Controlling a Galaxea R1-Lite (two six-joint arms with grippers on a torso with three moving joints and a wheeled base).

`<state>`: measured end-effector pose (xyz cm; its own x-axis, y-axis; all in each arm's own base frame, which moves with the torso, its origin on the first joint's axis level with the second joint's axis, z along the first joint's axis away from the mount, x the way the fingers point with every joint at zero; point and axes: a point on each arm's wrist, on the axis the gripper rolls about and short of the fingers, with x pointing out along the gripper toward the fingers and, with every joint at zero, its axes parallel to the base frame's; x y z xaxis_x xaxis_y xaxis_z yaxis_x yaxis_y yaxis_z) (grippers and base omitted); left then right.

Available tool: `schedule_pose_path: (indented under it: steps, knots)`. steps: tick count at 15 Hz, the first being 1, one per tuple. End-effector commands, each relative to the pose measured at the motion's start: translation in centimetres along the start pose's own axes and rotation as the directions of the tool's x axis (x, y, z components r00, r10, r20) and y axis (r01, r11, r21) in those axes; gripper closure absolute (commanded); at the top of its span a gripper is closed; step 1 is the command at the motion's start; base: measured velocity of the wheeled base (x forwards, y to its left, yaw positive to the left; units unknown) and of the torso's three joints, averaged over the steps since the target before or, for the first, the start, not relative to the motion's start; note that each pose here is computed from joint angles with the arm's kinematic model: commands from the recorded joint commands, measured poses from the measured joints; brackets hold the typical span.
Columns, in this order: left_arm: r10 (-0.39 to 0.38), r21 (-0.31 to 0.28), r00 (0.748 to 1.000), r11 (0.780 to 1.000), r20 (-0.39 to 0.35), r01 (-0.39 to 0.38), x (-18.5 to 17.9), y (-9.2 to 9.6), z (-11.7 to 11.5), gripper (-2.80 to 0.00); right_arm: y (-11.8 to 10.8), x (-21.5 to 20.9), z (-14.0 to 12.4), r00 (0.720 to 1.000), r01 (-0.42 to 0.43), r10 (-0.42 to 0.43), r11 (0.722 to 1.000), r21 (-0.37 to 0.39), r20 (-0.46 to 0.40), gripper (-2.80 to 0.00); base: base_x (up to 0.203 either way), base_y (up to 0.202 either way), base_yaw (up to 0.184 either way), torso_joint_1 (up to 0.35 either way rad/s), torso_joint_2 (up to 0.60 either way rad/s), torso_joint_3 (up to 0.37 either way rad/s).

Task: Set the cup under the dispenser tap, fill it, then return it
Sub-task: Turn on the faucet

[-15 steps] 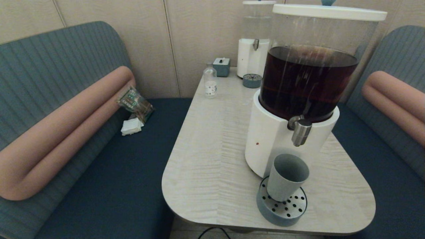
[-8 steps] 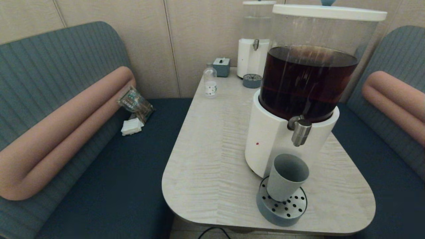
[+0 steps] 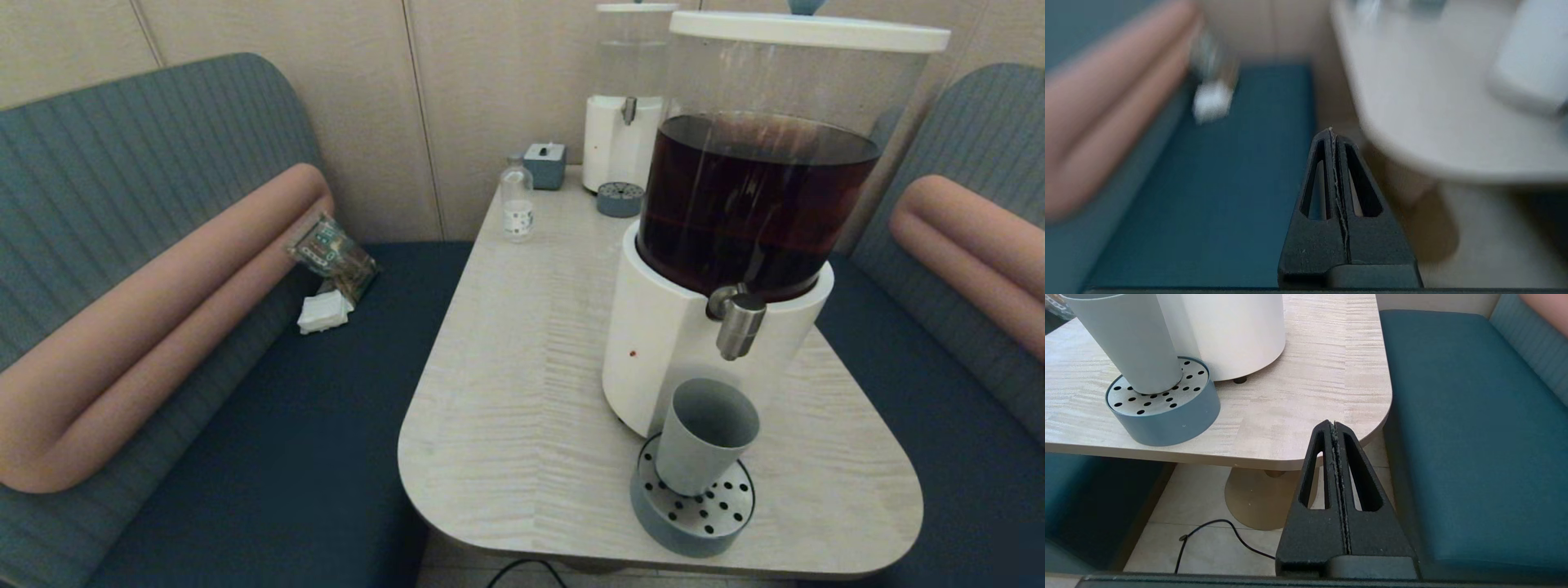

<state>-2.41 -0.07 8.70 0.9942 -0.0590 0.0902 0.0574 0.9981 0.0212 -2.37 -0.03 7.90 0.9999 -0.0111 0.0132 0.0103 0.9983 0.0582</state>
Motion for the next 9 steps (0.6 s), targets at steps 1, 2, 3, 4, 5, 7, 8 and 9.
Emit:
schedule_pose_path:
  steps: [1,2,3,4,5,7,8,9]
  knots:
    - [0.035,-0.003,0.997,0.999,-0.071,-0.035,0.01,0.06,-0.93,0.00,0.00,-0.01,0.00,1.000,0.000,0.000,1.000,0.000,0.002,0.00,0.000,0.000,0.000,0.000,0.00,0.000]
    - [0.038,-0.009,0.993,0.999,-0.113,-0.039,-0.10,0.06,-1.18,0.00,0.00,-0.02,0.01,1.000,-0.001,0.001,1.000,-0.003,0.004,0.00,0.000,0.000,0.000,0.000,0.00,0.000]
    - [0.038,-0.013,0.993,0.999,-0.115,-0.040,-0.12,0.06,-1.13,0.00,0.00,-0.02,0.01,1.000,-0.002,0.002,1.000,-0.007,0.004,0.00,0.000,0.000,0.000,0.000,0.00,0.000]
    - [0.039,-0.018,0.993,0.999,-0.114,-0.041,-0.12,0.07,-1.11,0.00,0.00,-0.02,0.01,1.000,-0.002,0.002,1.000,-0.015,0.004,0.00,0.000,0.000,0.000,0.000,0.00,0.000]
    - [0.042,-0.023,0.993,0.999,-0.113,-0.044,-0.11,0.07,-1.13,0.00,0.00,-0.03,0.02,1.000,-0.002,0.002,1.000,-0.018,0.002,0.00,0.000,0.000,0.000,0.000,0.00,0.000]
    - [0.044,-0.019,0.996,0.999,-0.081,-0.045,0.00,0.08,-1.05,0.00,0.00,-0.03,-0.02,1.000,-0.001,0.001,1.000,-0.009,-0.003,0.00,0.000,0.000,0.000,0.000,0.00,0.000]
    - [0.044,-0.019,0.996,0.999,-0.079,-0.045,0.02,0.08,-1.06,0.00,0.00,-0.03,0.02,1.000,0.000,0.000,1.000,-0.007,0.002,0.00,0.000,0.000,0.000,0.000,0.00,0.000]
    - [0.044,-0.020,0.996,0.999,-0.080,-0.046,0.02,0.08,-1.08,0.00,0.00,-0.06,0.13,1.000,0.000,0.000,1.000,-0.006,0.006,0.00,0.000,0.000,0.000,0.000,0.00,0.000]
